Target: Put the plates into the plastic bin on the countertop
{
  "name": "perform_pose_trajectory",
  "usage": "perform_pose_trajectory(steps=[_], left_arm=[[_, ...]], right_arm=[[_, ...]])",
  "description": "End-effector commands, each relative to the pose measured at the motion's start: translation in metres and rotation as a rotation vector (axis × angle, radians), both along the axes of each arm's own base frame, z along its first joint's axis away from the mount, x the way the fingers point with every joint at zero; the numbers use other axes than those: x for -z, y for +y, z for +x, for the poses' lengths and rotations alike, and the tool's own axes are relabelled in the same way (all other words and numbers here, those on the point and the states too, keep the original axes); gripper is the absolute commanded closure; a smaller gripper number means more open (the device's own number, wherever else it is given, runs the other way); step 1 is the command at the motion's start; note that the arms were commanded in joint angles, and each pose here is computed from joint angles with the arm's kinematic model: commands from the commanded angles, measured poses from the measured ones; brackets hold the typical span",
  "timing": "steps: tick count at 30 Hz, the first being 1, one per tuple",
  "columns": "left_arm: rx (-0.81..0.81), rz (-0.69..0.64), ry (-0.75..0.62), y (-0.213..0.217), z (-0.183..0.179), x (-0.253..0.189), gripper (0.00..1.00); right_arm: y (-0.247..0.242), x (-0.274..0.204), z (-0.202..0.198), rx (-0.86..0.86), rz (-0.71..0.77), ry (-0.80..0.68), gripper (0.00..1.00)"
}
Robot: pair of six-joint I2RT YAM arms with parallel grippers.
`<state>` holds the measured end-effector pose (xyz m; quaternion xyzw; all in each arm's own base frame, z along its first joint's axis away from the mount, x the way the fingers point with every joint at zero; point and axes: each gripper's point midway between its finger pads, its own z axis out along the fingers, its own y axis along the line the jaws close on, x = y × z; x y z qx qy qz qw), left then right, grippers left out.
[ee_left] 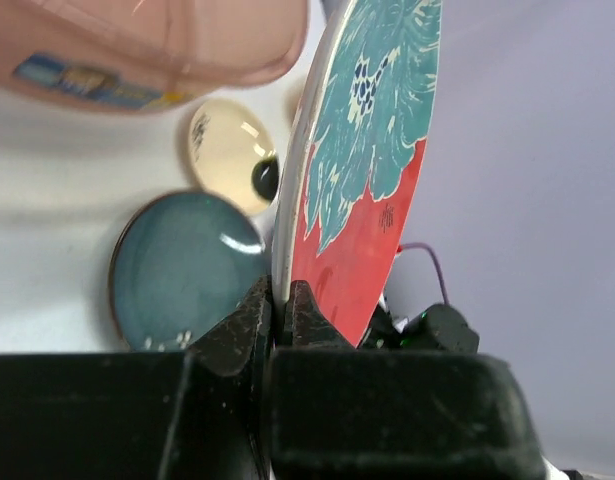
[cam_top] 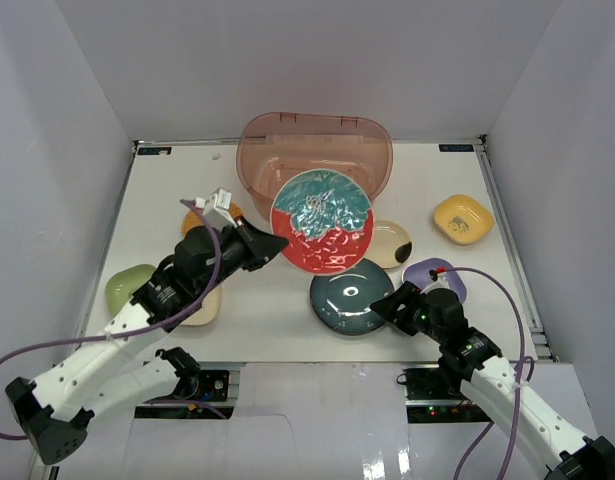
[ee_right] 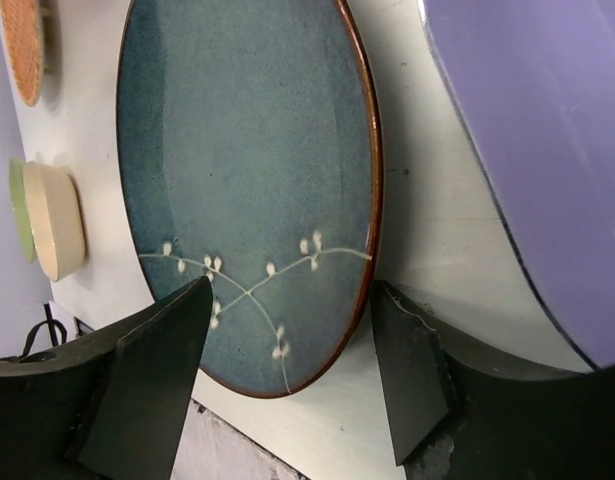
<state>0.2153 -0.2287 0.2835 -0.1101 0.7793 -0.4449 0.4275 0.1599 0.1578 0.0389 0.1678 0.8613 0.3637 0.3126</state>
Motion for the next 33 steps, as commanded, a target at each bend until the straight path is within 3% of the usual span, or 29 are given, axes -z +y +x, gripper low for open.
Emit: perform_pose_trajectory(steps=[1,5,8,9,11,18,19,26,31,32,33], left_arm=[[-0.028,-0.218,-0.377,-0.011,0.025,-0.137,1.00],[-0.070,-0.161,-0.386,-0.021,0.084,-0.138,1.00],[-0.099,-0.148,-0.336,-0.015,0.141,-0.124,1.00],[-0.080,-0.118,-0.281,-0.023,0.163,-0.100,1.00],[-0.095,-0.104,-0.287,-0.017,0.191,-0.107,1.00],[-0.127,-0.002,-0.153,-0.014,0.278,-0.051,1.00],[-0.111,0.020,-0.101,-0.017,0.290,-0.024,1.00],[-0.086,0.132,0.076,-0.023,0.323,0.048,1.00],[-0.062,0.175,0.153,-0.019,0.325,0.078,0.99],[-0.043,0.174,0.164,-0.021,0.323,0.082,0.94],[-0.023,0.178,0.183,-0.023,0.323,0.091,0.78]], right_arm=[[0.007,0.007,-0.001,-0.013,0.044,-0.001,0.31],[0.005,0.026,-0.008,-0.014,0.043,0.040,0.33],[0.005,0.028,-0.009,-0.016,0.043,0.042,0.34],[0.005,0.028,-0.009,-0.019,0.043,0.044,0.35],[0.005,0.029,-0.010,-0.024,0.035,0.043,0.37],[0.007,0.038,-0.015,-0.028,0.059,0.077,0.54],[0.007,0.039,-0.015,-0.025,0.061,0.077,0.57],[0.005,0.039,-0.014,-0.003,0.063,0.075,0.87],[0.006,0.011,-0.006,0.000,0.076,0.008,0.92],[0.006,0.007,-0.006,-0.004,0.078,-0.001,0.92],[0.011,-0.031,0.002,-0.011,0.117,-0.075,0.92]])
